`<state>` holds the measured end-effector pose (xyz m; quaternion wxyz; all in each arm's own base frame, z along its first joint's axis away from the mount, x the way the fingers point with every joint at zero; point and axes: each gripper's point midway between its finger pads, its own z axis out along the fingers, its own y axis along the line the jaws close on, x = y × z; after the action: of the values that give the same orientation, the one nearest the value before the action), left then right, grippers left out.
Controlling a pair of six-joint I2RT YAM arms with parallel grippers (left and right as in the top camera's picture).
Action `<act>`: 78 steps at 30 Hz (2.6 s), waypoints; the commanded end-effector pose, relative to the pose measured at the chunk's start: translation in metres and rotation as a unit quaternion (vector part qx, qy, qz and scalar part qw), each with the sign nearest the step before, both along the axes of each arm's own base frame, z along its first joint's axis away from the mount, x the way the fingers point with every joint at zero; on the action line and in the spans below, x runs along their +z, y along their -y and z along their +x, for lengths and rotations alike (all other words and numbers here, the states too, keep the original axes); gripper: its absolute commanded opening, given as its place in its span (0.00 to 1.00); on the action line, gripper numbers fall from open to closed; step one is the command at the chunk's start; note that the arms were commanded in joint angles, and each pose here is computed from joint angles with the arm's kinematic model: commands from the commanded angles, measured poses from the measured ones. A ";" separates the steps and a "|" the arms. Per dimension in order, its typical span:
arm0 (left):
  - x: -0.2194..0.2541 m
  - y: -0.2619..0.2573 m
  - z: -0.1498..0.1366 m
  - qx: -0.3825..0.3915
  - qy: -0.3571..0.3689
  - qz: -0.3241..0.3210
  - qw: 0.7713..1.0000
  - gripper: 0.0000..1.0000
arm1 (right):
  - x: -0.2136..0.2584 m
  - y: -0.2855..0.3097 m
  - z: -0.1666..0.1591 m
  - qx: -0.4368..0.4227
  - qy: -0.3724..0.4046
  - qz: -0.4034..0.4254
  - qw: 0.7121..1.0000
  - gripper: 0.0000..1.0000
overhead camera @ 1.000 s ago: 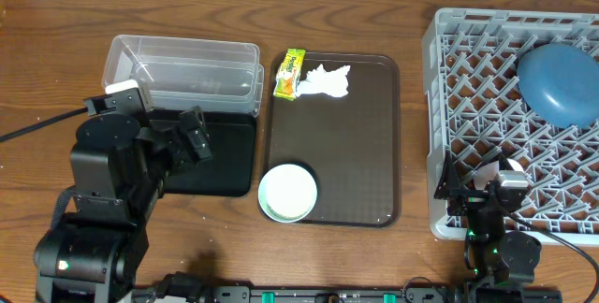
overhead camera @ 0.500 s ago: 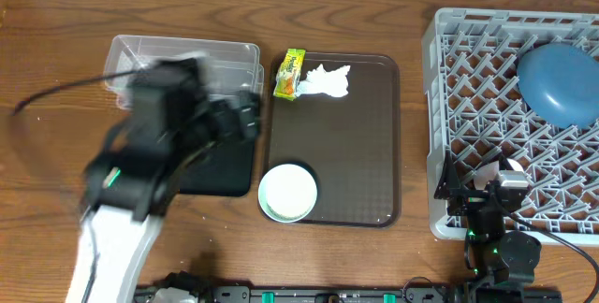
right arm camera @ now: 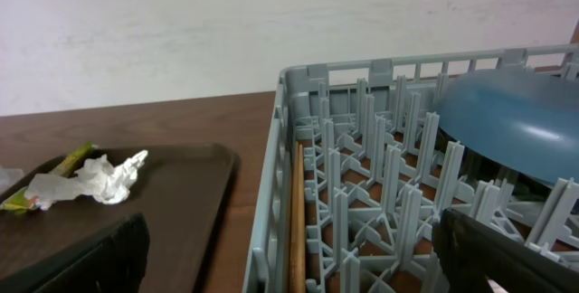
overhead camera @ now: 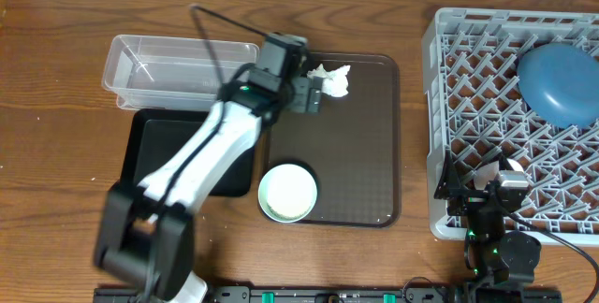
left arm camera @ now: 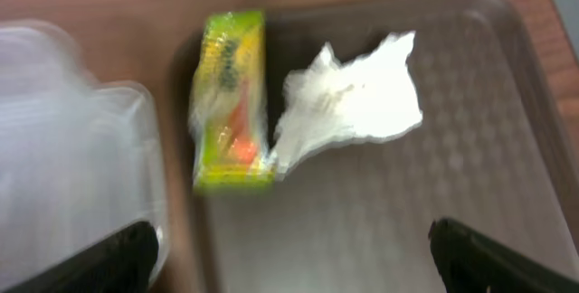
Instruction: Sort waste into correct bins and load items into the dishwasher rack
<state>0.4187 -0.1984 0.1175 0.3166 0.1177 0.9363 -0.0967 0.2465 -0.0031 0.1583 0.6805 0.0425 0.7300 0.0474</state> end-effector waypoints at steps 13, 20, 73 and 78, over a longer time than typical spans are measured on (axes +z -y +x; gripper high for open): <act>-0.008 0.056 0.028 -0.079 0.048 -0.070 0.993 0.98 | -0.001 0.001 0.000 -0.003 -0.001 0.004 1.000 0.99; -0.020 0.068 0.031 -0.124 0.042 -0.015 0.991 0.98 | -0.001 0.001 0.000 -0.003 -0.001 0.004 1.000 0.99; 0.045 -0.169 0.038 0.264 0.000 0.041 0.964 0.13 | -0.001 0.001 0.000 -0.003 -0.001 0.004 1.000 0.99; 0.035 -0.166 0.044 0.262 -0.003 0.041 0.964 0.51 | -0.001 0.001 0.000 -0.003 -0.001 0.004 1.000 0.99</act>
<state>0.4639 -0.0337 0.1665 0.3381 -0.1140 0.9340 0.0190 0.2465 -0.0031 0.1583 0.6805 0.0425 0.7300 0.0474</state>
